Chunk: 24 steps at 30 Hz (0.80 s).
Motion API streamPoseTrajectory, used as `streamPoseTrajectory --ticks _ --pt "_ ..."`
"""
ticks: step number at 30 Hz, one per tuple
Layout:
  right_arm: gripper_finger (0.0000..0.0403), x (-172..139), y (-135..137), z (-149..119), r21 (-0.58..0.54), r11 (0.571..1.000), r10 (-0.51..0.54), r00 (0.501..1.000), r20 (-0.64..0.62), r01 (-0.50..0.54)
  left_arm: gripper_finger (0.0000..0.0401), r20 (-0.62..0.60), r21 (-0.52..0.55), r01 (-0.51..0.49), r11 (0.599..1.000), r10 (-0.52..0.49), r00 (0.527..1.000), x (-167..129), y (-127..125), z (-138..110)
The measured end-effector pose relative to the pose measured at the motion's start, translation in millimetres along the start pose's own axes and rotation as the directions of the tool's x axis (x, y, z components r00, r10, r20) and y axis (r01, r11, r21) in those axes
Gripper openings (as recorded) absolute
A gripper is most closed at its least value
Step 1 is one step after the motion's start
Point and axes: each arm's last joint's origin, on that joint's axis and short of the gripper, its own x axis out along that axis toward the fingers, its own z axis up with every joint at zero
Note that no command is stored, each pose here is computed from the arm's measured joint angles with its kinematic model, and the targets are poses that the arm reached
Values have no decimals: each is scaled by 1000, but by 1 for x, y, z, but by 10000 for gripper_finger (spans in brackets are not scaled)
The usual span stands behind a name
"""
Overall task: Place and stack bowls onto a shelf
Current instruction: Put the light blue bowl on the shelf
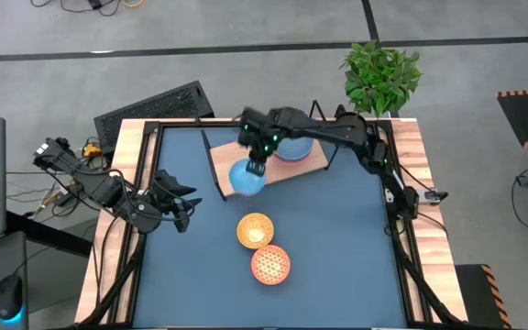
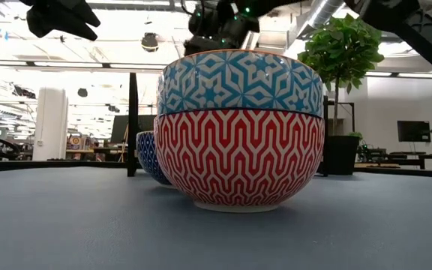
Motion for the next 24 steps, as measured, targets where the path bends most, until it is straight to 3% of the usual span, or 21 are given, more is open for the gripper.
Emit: streamPoseTrajectory --ticks 8,24 --pt "28 -8 -39 6 73 997 -16 996 86 9 162 1 -1 0 1000 0 1000 0 0 0" --pt "27 -10 -44 16 86 996 -5 982 188 -11 162 2 -4 -1 1000 1 1000 0 0 0"
